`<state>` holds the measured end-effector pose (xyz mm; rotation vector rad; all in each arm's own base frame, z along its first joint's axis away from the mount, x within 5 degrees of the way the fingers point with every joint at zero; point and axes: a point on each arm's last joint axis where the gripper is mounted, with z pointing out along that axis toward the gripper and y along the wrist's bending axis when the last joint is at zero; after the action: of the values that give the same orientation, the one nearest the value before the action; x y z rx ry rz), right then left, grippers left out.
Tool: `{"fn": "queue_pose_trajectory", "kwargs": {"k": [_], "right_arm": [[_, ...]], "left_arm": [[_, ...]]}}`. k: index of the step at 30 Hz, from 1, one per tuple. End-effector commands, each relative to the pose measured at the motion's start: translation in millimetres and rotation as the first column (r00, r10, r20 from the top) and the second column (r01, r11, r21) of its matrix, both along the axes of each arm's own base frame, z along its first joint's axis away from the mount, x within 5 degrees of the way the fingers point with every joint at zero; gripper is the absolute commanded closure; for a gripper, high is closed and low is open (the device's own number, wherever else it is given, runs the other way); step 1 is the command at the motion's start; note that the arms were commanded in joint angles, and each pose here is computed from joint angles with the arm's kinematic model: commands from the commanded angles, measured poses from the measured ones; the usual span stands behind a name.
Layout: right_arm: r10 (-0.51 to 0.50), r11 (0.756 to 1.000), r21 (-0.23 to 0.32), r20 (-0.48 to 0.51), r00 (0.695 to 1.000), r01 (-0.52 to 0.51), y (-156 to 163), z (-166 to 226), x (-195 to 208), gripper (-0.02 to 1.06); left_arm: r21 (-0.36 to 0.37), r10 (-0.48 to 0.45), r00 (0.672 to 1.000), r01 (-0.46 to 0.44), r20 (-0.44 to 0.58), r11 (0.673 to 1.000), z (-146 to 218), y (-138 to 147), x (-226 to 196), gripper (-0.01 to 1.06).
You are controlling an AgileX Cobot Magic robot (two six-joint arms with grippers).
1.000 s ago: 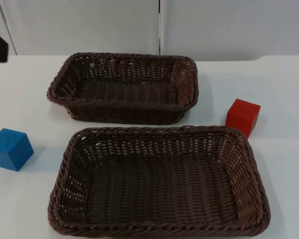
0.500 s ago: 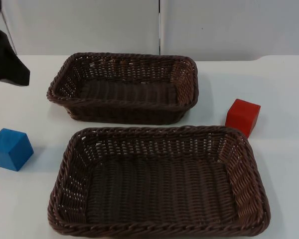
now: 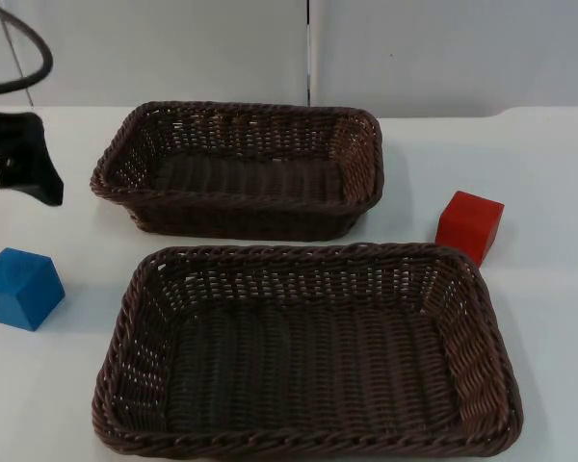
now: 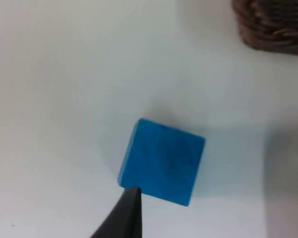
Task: Pick up one cube with the left hand and place it into the upper basket. Pick up one cube with the right hand and place it into the lower basket.
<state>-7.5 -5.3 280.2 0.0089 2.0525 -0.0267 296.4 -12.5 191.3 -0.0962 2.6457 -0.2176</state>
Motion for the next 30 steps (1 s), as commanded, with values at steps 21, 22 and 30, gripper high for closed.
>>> {"fn": "queue_pose_trajectory", "kwargs": {"k": [21, 22, 30], "right_arm": [[-0.003, 1.0, -0.011, 0.007, 1.0, 0.003, -0.4, 0.2, 0.1, -0.01], [-0.003, 1.0, -0.011, 0.007, 1.0, 0.003, -0.4, 0.2, 0.1, -0.01], [-0.003, 1.0, -0.011, 0.007, 1.0, 0.003, -0.4, 0.2, 0.1, -0.01]], "left_arm": [[0.058, 0.129, 0.986, -0.124, -0.108, 0.991, -60.0, 9.6, 37.6, 0.06], [0.068, 0.129, 0.986, -0.122, -0.108, 0.99, -60.4, 10.4, 39.4, 0.06], [0.144, 0.055, 0.986, -0.032, -0.157, 0.989, -68.3, 13.9, 46.0, 0.06]]}}
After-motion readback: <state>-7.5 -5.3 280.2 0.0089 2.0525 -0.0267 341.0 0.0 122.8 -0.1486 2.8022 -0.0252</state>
